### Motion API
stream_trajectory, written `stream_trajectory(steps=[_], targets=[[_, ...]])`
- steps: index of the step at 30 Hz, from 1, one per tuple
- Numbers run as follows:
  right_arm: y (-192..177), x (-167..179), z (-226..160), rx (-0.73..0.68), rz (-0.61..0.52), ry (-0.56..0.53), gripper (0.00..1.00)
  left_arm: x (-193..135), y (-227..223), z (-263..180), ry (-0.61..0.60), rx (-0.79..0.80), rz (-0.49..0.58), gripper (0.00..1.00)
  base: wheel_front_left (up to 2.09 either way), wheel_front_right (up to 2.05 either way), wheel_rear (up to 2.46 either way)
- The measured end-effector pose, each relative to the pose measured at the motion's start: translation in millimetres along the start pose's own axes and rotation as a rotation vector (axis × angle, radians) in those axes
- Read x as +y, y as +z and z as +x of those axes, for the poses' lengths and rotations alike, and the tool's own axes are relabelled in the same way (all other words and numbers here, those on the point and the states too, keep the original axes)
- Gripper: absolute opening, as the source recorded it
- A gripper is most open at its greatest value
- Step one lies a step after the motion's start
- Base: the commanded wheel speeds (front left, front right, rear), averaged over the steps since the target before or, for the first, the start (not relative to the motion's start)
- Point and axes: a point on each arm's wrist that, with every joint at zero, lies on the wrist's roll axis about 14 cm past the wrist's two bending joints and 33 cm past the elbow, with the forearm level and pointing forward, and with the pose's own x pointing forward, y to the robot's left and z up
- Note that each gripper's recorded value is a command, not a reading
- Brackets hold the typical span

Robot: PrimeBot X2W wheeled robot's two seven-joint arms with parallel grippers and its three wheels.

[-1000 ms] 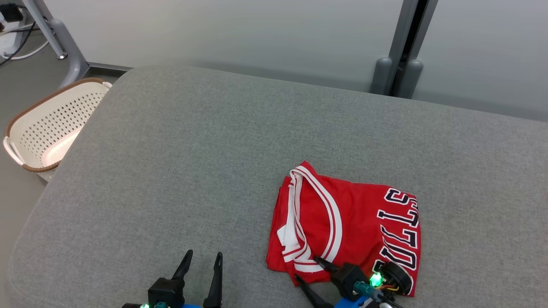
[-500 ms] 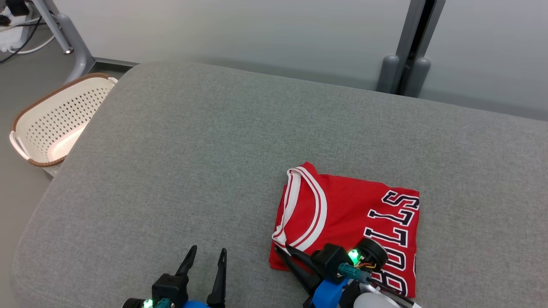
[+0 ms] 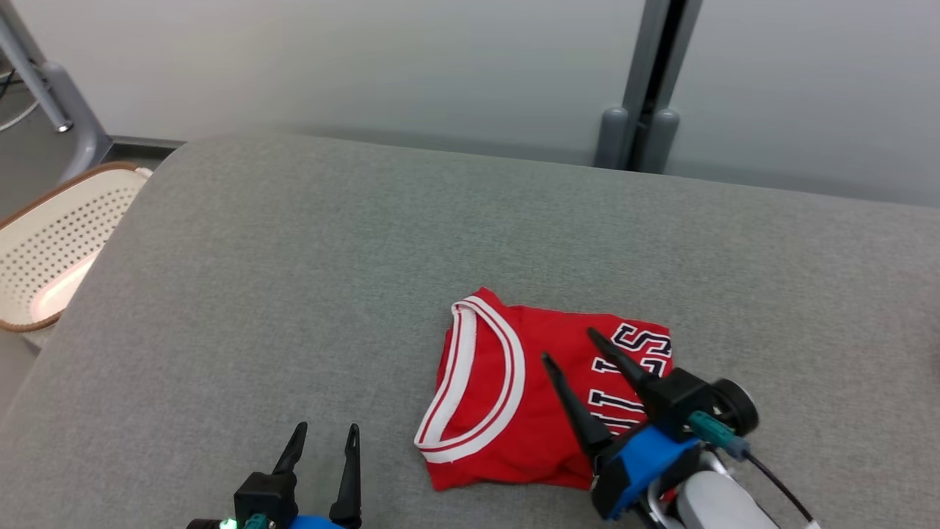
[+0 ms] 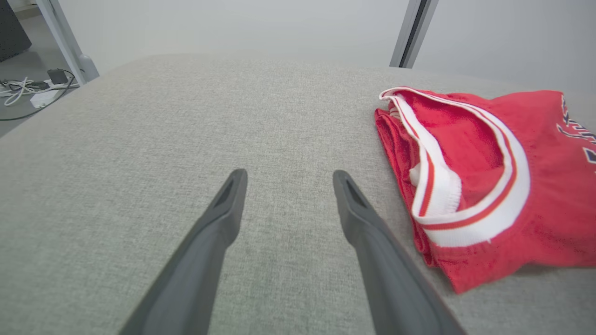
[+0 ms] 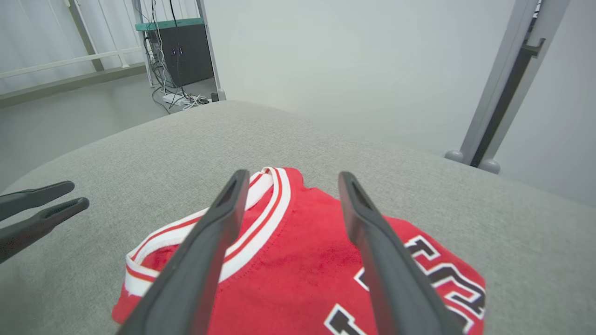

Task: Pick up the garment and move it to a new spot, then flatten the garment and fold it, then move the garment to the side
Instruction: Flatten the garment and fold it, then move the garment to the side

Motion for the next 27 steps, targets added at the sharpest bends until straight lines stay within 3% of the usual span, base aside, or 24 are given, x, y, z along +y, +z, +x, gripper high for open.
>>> stream_trajectory(steps=[2, 5, 13, 19, 27], targets=[[-4.8, -39.9, -27.9, 0.003, 0.007, -0.152, 1.0, -8.6, 6.5, 6.5, -0.03, -0.017, 0.016, 1.0, 0.0, 0.0, 0.0], [-10.3, -69.7, -56.9, 0.012, 0.011, -0.275, 1.0, -16.6, 12.7, 12.7, -0.059, -0.033, 0.028, 1.0, 0.0, 0.0, 0.0], [-28.5, -122.0, -136.4, 0.045, 0.058, -0.549, 1.0, -43.2, 15.9, 20.5, -0.146, -0.042, 0.073, 1.0, 0.0, 0.0, 0.0], [-45.4, -126.9, -166.4, 0.081, 0.105, -0.625, 1.0, -54.9, 17.9, 16.9, -0.194, -0.055, 0.12, 1.0, 0.0, 0.0, 0.0], [-55.7, -112.9, -144.3, 0.106, 0.157, -0.558, 1.0, -55.7, 16.1, 15.8, -0.202, -0.05, 0.113, 1.0, 0.0, 0.0, 0.0]])
